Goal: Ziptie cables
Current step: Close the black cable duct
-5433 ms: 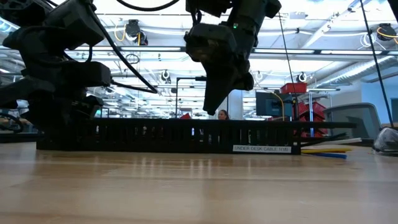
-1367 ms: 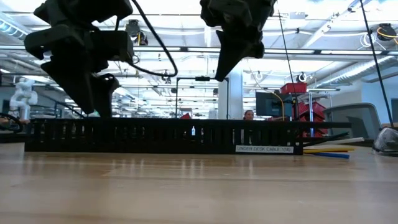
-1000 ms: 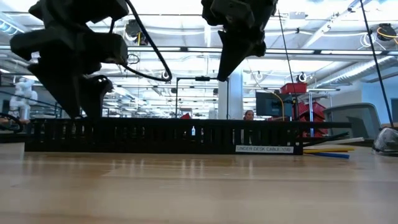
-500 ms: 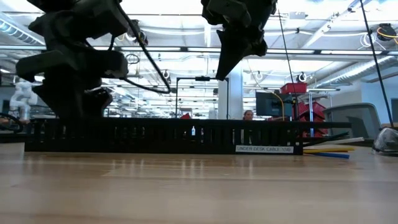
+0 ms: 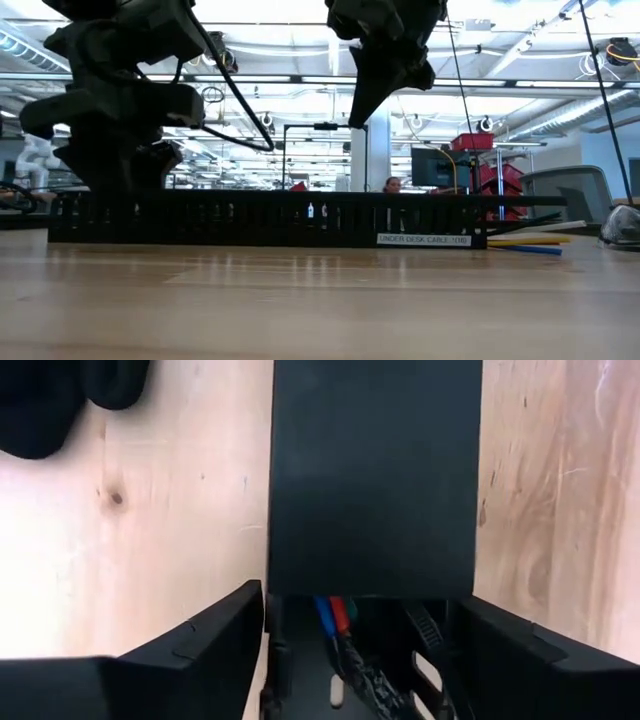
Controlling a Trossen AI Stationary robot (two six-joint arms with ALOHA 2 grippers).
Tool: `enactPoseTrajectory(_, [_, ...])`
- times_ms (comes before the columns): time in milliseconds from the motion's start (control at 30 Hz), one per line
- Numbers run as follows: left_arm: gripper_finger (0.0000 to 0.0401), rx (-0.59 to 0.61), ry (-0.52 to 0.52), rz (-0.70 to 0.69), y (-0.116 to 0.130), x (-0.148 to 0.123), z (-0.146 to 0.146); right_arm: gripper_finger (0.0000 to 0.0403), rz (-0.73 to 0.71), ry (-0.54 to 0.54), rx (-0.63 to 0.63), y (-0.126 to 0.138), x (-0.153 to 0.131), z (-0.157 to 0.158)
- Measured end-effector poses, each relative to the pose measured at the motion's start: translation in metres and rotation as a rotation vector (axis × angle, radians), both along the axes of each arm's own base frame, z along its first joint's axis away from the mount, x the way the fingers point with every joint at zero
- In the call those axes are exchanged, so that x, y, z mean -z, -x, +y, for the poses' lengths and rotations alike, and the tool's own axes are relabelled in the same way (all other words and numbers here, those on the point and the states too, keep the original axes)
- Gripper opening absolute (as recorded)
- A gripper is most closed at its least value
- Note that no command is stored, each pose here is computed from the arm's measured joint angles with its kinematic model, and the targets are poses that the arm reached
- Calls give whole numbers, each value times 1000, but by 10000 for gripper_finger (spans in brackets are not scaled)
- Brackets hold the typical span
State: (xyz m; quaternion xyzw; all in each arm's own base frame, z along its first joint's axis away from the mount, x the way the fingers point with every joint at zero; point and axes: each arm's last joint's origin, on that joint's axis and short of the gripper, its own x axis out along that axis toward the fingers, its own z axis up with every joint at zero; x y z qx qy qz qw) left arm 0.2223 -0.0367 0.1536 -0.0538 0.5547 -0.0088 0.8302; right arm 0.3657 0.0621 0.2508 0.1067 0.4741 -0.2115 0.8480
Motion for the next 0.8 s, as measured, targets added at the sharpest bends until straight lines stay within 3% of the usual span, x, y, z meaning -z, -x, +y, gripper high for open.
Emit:
enactPoseTrajectory(467, [241,33,-27,-8,0,0,0,0,-71,18,-41,-8,0,10])
enactPoseTrajectory(633, [240,44,-32,-9,0,0,0,0,-168,4,-59,-31,16,12])
enactPoseTrajectory(800, [240,45,-32,-11,0,0,0,0,-102,-36,-11,-41,48,10])
